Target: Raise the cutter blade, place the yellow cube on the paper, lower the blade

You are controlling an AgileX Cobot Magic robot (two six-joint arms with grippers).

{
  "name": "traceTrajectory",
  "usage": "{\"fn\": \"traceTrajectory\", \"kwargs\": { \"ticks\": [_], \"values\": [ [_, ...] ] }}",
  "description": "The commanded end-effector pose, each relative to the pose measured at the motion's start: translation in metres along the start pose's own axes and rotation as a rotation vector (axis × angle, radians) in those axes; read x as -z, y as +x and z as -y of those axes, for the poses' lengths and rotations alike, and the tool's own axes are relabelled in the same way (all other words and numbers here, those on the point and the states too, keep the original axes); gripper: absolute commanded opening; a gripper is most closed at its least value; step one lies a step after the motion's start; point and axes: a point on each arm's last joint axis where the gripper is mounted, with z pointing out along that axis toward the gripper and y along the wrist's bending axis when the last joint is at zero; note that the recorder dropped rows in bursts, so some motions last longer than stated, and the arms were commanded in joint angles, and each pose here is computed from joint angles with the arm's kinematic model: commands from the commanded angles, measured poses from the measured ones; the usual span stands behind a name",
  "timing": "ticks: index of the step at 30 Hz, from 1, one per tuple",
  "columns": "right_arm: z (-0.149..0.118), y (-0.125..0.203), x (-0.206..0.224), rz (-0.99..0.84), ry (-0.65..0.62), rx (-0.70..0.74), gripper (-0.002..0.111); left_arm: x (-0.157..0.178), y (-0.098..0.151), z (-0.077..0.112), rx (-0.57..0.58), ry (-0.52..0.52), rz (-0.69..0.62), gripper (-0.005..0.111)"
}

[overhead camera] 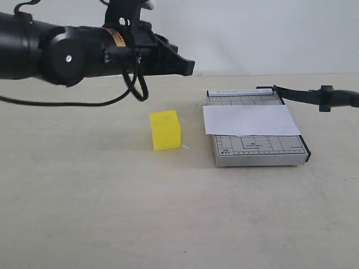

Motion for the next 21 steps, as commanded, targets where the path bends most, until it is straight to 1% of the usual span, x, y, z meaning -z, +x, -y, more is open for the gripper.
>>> {"fn": "traceTrajectory", "kwargs": {
  "ticks": [1, 3, 7, 9, 12, 17, 21],
  "values": [
    [0.001, -0.001, 0.000, 0.005, 0.005, 0.001, 0.000, -0.029, 0.004, 0.001, 0.039, 0.050, -0.253, 0.004],
    [0.001, -0.001, 0.000, 0.005, 0.005, 0.001, 0.000, -0.040, -0.007, 0.004, 0.004, 0.071, -0.314, 0.004],
    [0.001, -0.001, 0.000, 0.005, 0.005, 0.001, 0.000, -0.075, -0.005, 0.005, 0.007, 0.077, -0.410, 0.004],
    [0.001, -0.001, 0.000, 0.008, 0.005, 0.001, 0.000, -0.098, 0.004, 0.005, 0.004, 0.085, -0.462, 0.004],
    [0.001, -0.002, 0.000, 0.011, 0.006, 0.001, 0.000, -0.125, 0.015, 0.007, 0.011, 0.099, -0.499, 0.004],
    [0.001, -0.001, 0.000, 0.009, 0.005, -0.002, 0.000, -0.152, 0.031, 0.010, 0.041, 0.131, -0.512, 0.004],
    [0.001, -0.001, 0.000, 0.009, 0.005, -0.002, 0.000, -0.165, 0.046, 0.012, 0.072, 0.154, -0.527, 0.004]
  ]
}}
